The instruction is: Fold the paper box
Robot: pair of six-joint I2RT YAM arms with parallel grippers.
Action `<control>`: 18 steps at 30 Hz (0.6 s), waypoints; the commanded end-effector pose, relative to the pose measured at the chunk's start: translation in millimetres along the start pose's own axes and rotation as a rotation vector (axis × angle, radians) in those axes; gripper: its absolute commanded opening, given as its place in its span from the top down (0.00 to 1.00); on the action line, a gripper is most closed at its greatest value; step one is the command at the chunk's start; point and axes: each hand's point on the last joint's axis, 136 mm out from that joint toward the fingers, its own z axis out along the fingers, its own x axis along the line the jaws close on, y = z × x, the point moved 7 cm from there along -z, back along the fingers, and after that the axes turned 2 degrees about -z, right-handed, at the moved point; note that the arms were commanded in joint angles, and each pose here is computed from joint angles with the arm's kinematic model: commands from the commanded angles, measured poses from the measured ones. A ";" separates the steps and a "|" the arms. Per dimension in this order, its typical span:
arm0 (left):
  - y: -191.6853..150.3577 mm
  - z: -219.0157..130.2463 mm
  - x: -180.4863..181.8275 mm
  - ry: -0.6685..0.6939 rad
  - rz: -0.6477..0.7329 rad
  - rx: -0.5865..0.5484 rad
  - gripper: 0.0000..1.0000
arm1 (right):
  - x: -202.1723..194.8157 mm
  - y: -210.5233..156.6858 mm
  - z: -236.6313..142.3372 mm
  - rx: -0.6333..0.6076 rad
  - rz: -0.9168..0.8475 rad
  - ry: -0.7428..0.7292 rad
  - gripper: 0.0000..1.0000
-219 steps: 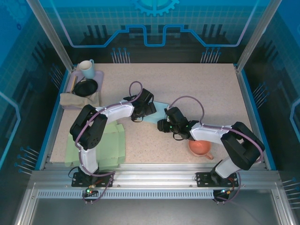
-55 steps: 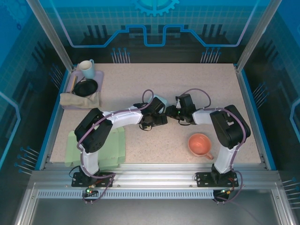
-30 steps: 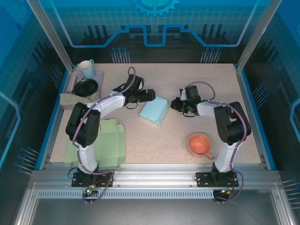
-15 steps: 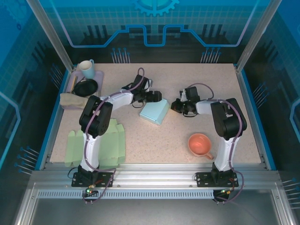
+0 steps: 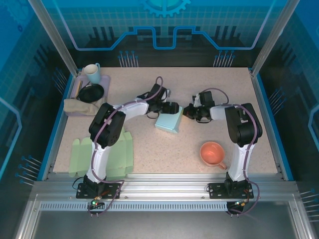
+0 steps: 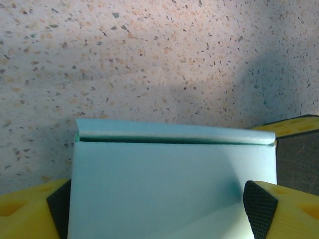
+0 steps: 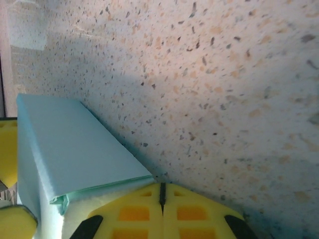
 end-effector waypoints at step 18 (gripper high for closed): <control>1.2 -59.0 17.5 -0.044 -0.248 -0.071 0.08 | 30.0 -10.1 -56.8 -0.038 -0.065 -0.093 1.00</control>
